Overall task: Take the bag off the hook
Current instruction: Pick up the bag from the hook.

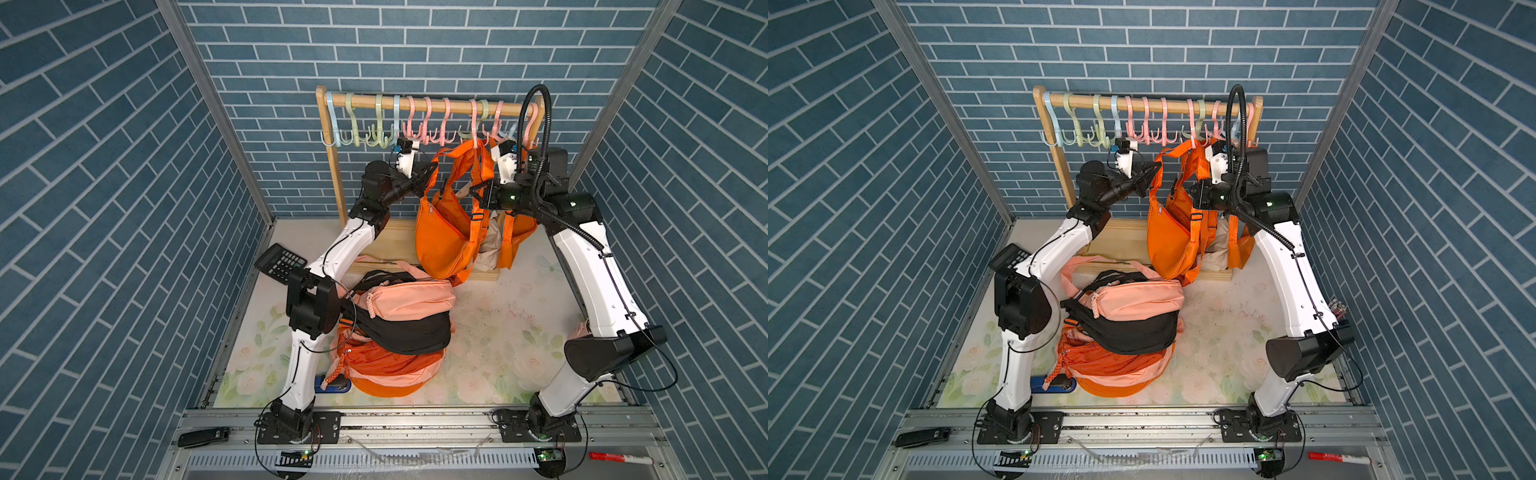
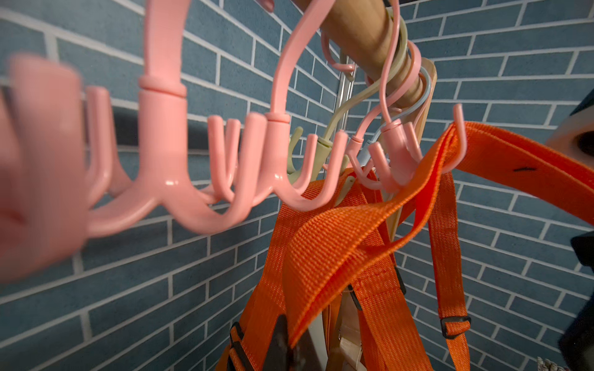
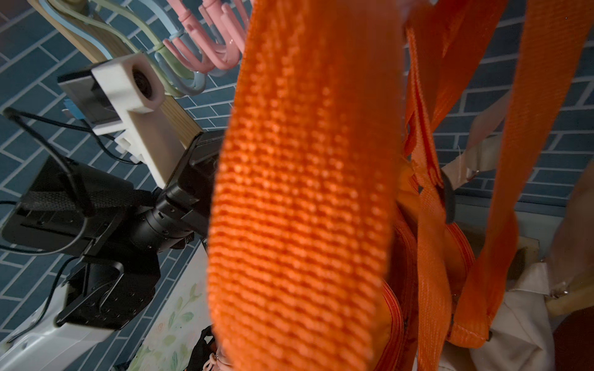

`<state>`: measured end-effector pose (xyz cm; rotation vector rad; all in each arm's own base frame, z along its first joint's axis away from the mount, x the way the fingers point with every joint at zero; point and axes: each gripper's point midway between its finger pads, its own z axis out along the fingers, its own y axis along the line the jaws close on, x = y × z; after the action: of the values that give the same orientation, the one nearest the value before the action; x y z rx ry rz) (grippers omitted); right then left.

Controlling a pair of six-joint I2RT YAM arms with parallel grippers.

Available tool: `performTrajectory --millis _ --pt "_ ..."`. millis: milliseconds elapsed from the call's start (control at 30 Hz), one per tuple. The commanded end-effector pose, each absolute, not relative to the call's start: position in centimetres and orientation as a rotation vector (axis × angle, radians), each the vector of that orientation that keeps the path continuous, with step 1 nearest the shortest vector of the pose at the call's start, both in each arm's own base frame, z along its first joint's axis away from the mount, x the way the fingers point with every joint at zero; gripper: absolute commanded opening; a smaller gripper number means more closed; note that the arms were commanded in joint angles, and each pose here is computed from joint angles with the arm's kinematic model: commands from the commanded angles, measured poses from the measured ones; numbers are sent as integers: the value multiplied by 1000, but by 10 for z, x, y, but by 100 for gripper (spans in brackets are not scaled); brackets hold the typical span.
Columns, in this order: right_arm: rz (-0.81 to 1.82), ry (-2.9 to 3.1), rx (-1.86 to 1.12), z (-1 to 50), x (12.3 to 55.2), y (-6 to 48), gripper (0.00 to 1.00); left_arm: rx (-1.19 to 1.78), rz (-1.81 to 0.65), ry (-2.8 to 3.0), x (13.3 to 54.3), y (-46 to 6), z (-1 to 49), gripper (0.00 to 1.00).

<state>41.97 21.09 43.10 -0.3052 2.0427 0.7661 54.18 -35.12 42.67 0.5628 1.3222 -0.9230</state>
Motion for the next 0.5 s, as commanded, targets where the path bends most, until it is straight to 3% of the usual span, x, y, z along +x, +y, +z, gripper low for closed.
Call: performTrajectory --millis 0,467 --pt "804 1990 -281 449 429 211 0 547 -926 1312 533 -346 449 0" --pt "851 1917 -256 476 468 206 0 557 -789 1350 528 -328 471 0"
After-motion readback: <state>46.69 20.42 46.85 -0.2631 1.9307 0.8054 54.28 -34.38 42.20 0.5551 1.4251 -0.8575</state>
